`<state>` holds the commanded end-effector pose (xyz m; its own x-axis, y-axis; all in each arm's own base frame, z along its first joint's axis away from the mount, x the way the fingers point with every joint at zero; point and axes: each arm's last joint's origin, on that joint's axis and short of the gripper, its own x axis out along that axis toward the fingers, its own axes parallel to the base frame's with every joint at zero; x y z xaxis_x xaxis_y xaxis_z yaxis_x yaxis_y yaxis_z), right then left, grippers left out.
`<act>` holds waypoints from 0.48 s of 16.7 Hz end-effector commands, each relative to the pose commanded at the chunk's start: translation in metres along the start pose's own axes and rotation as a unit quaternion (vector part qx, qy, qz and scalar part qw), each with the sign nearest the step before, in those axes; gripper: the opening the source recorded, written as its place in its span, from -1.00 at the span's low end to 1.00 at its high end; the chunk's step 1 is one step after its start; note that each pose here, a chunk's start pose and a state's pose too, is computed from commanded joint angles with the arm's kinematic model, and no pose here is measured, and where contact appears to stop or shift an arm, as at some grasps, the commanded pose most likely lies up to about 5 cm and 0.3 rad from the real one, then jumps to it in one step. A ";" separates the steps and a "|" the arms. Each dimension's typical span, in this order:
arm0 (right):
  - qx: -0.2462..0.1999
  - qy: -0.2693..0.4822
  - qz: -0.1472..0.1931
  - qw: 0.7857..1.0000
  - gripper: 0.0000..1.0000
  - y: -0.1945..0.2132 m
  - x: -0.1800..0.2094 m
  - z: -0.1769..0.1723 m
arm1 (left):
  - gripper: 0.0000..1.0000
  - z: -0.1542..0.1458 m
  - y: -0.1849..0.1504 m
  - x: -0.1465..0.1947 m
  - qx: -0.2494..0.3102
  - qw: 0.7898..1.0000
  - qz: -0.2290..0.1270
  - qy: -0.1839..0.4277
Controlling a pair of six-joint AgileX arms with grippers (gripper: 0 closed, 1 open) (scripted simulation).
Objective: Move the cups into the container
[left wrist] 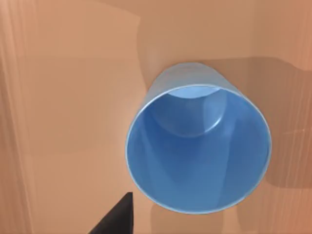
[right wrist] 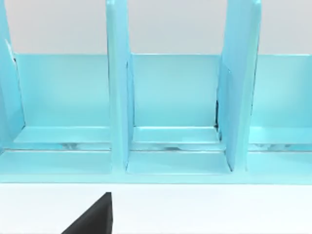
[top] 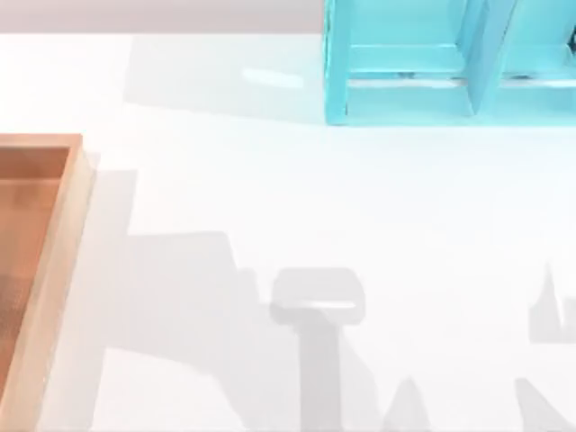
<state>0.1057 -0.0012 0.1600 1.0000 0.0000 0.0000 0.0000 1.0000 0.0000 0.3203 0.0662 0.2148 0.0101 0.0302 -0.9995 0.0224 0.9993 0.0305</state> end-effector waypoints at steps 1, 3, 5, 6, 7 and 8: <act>0.000 0.000 0.000 1.000 1.00 0.000 0.000 0.000 | 1.00 0.000 0.000 0.000 0.000 1.000 0.000 0.000; 0.000 0.000 0.000 1.000 1.00 0.000 0.000 0.000 | 1.00 0.000 0.000 0.000 0.000 1.000 0.000 0.000; 0.000 0.000 0.000 1.000 1.00 0.000 0.000 0.000 | 1.00 0.000 0.000 0.000 0.000 1.000 0.000 0.000; 0.000 0.000 0.000 1.000 1.00 0.000 0.000 0.000 | 1.00 0.000 -0.001 0.000 0.001 1.000 0.000 0.000; 0.000 0.000 0.000 1.000 1.00 0.000 0.000 0.000 | 1.00 0.000 -0.001 -0.001 0.001 1.000 0.000 -0.001; 0.000 0.000 0.000 1.000 1.00 0.000 0.000 0.000 | 1.00 0.001 -0.001 -0.004 0.002 1.000 0.001 -0.002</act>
<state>0.1057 -0.0012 0.1600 1.0000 0.0000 0.0000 0.0000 1.0000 0.0000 0.3213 0.0654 0.2190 0.0143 0.0314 -0.9994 0.0264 0.9991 0.0317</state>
